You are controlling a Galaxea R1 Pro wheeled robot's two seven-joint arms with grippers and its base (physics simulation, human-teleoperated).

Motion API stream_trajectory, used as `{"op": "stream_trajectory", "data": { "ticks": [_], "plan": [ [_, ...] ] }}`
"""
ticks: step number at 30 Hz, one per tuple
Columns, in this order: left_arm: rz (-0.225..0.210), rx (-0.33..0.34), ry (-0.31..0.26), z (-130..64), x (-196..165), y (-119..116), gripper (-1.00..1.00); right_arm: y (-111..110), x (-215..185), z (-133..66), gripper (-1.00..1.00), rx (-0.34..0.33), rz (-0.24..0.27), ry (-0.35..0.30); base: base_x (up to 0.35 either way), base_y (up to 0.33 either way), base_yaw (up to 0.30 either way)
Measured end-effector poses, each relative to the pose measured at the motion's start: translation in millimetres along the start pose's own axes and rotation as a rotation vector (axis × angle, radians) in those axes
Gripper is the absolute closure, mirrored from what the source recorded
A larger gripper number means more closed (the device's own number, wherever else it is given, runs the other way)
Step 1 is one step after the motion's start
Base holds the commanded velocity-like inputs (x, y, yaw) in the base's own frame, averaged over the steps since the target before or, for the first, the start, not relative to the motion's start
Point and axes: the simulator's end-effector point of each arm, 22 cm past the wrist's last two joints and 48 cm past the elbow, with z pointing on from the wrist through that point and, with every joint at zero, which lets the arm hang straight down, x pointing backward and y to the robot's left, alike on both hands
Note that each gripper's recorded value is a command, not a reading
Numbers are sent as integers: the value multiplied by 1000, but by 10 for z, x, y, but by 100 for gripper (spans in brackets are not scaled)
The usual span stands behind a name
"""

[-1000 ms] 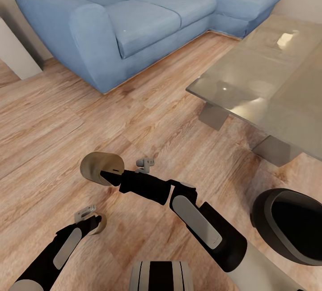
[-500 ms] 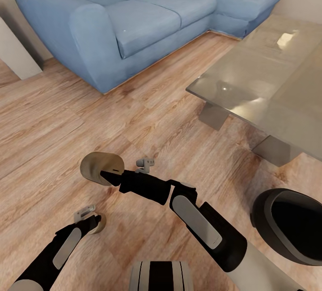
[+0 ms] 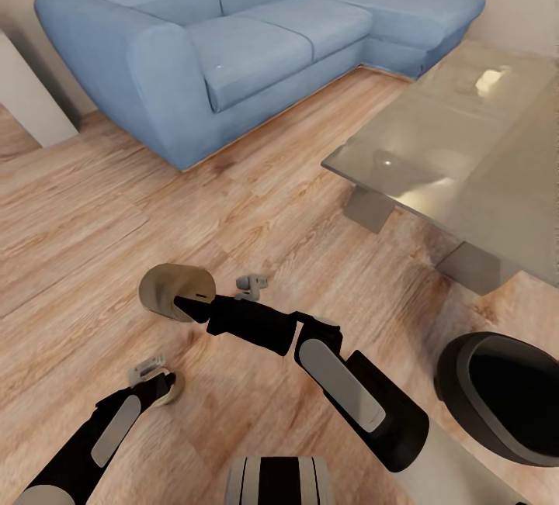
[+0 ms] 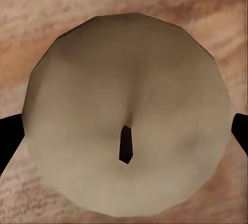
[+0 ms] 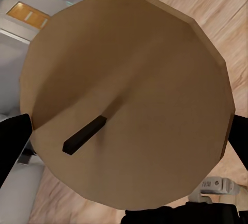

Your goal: Place each of the two pumpkins and all three candles from the living room inside a cabinet in the living room (use any cabinet), then make sure every cabinet is closed, and position the cauldron so it is next to a table in the living room.

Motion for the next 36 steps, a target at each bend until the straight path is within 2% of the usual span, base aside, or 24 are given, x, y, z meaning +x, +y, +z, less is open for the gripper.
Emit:
{"op": "stream_trajectory", "data": {
  "ticks": [9, 18, 27, 34, 36],
  "plan": [
    [-13, 15, -24, -124, -172, -9, 100, 160, -91, -47, 100, -5, -36, -12, 0, 0, 0],
    [-46, 18, -37, -209, -294, -1, 100, -7, -161, -213, 100, 38, -69, -16, 0, 0, 0],
    [-133, 46, 3, -420, -519, 87, 100, 126, -265, -277, 100, 39, -106, -36, 0, 0, 0],
    [-148, 54, -9, -535, -646, 125, 100, 212, -353, -342, 100, 47, -134, -53, 0, 0, 0],
    [-145, 46, 37, -616, -703, 306, 100, 248, -404, -356, 100, 49, -142, -71, -45, 0, 0]
  ]
}}
